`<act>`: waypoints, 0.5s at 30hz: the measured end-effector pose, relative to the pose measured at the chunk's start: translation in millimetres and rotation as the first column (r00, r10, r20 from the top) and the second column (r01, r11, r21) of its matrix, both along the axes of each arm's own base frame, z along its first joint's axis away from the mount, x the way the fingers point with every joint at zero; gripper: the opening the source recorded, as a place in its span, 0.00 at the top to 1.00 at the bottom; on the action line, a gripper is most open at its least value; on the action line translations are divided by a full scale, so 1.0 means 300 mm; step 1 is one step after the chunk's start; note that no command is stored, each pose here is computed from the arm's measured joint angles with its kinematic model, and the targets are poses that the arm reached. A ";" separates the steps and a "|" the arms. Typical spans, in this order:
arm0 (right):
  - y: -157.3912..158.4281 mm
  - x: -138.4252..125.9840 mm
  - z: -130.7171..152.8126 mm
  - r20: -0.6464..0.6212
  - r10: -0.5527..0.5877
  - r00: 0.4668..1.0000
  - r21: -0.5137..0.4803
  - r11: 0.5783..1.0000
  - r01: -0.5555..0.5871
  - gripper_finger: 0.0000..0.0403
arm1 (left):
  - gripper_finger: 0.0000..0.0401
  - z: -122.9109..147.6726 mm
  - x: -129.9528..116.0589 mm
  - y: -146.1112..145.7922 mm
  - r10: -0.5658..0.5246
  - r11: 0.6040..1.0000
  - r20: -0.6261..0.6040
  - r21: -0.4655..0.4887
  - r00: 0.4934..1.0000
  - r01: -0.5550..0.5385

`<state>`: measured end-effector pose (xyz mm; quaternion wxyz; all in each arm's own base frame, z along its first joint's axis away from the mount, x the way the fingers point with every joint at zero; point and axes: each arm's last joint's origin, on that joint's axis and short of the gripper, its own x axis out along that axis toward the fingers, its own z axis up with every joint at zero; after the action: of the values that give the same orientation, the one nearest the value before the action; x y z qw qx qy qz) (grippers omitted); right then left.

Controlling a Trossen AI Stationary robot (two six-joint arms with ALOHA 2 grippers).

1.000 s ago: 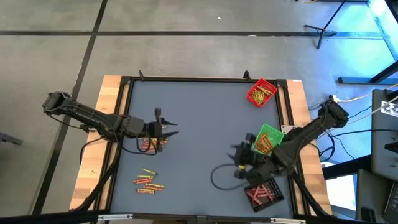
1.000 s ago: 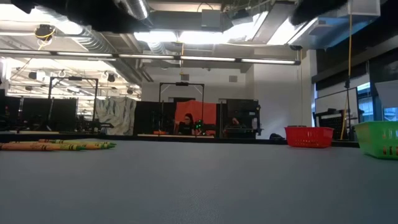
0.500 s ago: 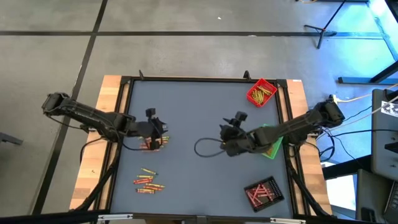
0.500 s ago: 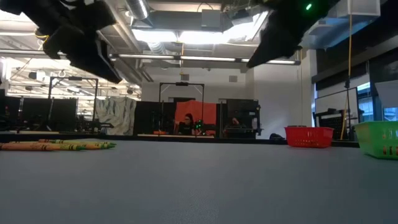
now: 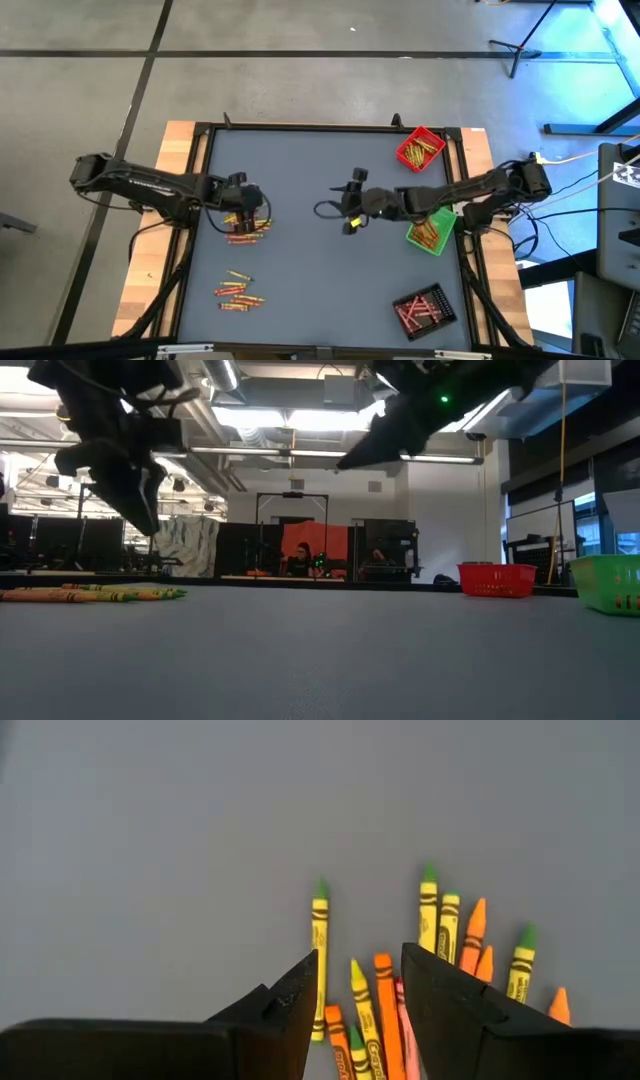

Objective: Sort crayons
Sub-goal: Put the green crayon into the red bin

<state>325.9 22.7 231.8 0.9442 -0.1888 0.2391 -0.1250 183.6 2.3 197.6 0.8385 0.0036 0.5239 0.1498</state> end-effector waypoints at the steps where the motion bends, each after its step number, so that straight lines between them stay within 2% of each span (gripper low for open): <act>1: -0.013 0.004 0.004 0.016 0.011 1.000 0.014 1.000 -0.011 0.61 | 0.68 -0.004 0.001 0.004 0.003 1.000 -0.008 -0.010 1.000 -0.003; 9: -0.051 0.019 0.021 0.102 0.139 0.985 0.165 0.974 -0.154 0.61 | 0.68 -0.033 0.004 0.039 0.034 0.994 -0.082 -0.099 0.996 -0.042; 15: -0.044 0.031 -0.003 0.094 0.147 0.985 0.207 0.964 -0.164 0.61 | 0.68 -0.038 0.008 0.044 0.037 0.992 -0.086 -0.117 0.996 -0.047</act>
<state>335.3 9.4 231.0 0.9745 -0.0992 0.1988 -0.0313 186.0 15.6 186.2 0.8111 -0.0512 0.5667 0.1359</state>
